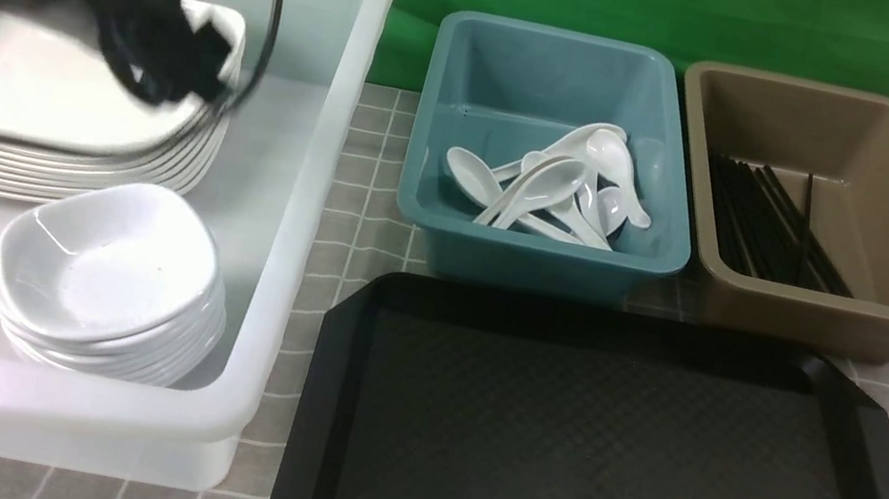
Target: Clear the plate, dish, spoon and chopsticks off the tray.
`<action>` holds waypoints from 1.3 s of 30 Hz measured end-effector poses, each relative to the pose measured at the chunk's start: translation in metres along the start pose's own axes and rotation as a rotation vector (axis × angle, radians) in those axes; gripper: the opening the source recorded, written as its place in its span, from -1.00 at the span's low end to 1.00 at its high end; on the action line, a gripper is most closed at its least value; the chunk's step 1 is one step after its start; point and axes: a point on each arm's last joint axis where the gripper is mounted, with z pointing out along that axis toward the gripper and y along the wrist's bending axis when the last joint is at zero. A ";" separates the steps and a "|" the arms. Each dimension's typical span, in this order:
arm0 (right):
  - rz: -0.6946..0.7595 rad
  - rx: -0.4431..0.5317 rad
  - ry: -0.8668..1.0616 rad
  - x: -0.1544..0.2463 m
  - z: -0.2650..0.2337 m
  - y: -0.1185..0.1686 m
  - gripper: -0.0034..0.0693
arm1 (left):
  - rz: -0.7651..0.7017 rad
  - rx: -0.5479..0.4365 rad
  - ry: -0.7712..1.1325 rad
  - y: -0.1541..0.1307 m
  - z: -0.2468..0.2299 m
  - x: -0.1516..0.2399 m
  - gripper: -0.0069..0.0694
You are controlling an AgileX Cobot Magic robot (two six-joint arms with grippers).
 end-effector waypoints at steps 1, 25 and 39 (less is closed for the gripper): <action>0.000 0.000 0.000 0.000 0.000 0.000 -0.84 | -0.038 0.021 -0.061 -0.003 -0.021 -0.005 0.08; 0.055 0.010 0.029 0.003 0.000 -0.001 -0.76 | -0.218 0.064 -0.696 -0.060 -0.133 0.159 -0.79; 0.101 0.178 -0.002 0.004 -0.002 -0.018 -0.75 | -0.179 0.099 -0.496 -0.081 -0.101 0.217 -0.79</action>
